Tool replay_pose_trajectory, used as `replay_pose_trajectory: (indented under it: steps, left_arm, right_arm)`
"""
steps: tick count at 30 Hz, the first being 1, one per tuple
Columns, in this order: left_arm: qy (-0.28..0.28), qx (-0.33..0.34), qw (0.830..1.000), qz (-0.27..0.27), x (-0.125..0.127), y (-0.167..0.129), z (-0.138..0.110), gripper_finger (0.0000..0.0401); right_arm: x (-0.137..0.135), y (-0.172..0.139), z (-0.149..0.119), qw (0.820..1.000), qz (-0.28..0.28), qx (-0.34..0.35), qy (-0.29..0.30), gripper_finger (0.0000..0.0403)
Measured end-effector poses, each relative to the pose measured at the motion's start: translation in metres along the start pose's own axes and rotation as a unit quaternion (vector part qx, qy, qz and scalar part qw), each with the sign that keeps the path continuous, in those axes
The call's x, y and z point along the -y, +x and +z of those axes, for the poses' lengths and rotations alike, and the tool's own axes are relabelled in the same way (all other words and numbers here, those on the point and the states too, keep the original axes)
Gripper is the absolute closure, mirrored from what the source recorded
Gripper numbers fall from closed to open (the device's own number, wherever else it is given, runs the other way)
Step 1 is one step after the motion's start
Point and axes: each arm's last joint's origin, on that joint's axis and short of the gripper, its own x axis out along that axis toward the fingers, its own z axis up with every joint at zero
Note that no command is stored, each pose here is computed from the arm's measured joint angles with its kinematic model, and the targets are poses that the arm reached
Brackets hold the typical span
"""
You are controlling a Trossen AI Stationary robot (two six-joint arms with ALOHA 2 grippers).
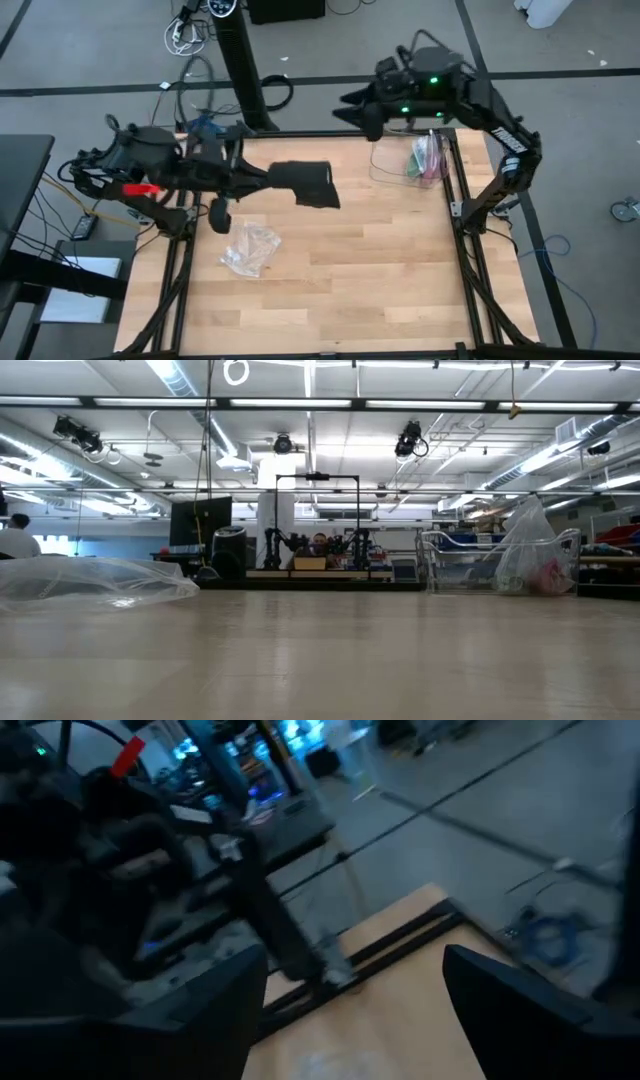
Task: Roll bandage
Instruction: Roll the black bandage
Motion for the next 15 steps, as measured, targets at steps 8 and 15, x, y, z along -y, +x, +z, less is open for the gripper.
replay_pose_trajectory:
  steps: [8,15]
  left_arm:
    - [-0.023,0.052,0.998,0.036,-0.005,-0.018,0.018,0.0389]
    - [-0.023,0.056,0.996,0.069,-0.012,-0.017,0.019,0.0389]
  right_arm:
    - [-0.036,-0.004,-0.018,0.994,0.06,-0.031,-0.089,0.0095]
    - [-0.071,0.015,-0.039,0.988,0.088,-0.033,-0.121,0.0095]
